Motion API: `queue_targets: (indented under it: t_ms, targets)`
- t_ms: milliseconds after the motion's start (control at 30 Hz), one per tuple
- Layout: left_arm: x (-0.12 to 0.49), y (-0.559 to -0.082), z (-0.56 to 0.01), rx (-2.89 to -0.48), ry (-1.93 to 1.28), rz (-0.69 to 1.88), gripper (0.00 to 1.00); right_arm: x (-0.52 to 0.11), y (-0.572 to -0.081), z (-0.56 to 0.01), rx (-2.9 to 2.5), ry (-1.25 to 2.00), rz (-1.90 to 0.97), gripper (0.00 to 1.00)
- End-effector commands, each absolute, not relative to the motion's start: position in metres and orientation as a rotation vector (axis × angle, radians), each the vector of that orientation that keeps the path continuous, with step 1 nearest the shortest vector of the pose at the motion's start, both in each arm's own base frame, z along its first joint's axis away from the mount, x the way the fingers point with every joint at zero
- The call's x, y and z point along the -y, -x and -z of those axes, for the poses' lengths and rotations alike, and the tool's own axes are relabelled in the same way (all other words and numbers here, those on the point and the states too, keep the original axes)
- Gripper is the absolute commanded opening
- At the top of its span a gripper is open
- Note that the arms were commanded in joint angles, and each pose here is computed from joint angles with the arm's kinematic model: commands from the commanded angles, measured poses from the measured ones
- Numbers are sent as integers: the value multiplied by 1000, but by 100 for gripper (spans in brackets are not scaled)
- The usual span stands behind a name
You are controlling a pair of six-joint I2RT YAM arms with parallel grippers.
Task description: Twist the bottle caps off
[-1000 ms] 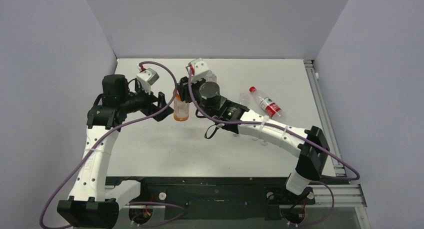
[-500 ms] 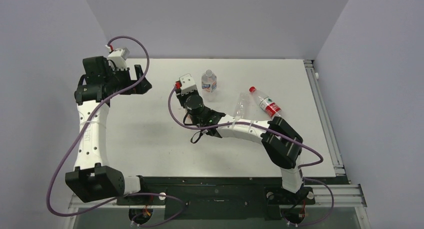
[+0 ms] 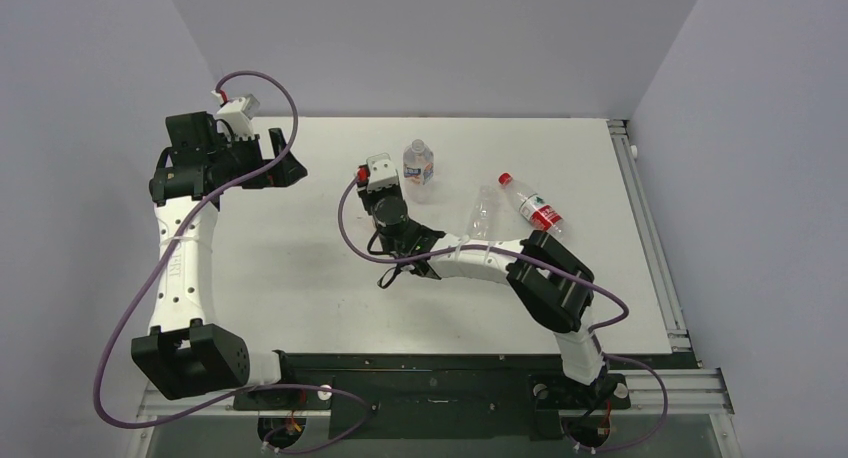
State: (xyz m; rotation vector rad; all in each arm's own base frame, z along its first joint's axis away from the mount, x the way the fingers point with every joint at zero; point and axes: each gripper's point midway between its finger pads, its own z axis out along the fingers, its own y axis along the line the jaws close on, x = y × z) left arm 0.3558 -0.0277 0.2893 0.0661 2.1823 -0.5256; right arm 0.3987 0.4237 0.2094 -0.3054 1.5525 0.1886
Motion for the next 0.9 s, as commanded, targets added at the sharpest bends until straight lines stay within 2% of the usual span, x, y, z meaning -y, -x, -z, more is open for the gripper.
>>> queue_targets:
  t_ms: [0, 167, 367, 867]
  targets:
    - [32, -353, -314, -2105, -114, 533, 97, -417, -399, -204, -1552, 271, -181, 7]
    - [32, -353, -317, -2097, -117, 528, 97, -419, -393, -200, -1552, 302, -171, 24]
    - [32, -353, -319, -2091, -123, 524, 97, -418, -390, -201, -1553, 312, -170, 37]
    - [32, -350, -325, -2065, -138, 508, 96, -420, -390, -218, -1550, 305, -191, 51]
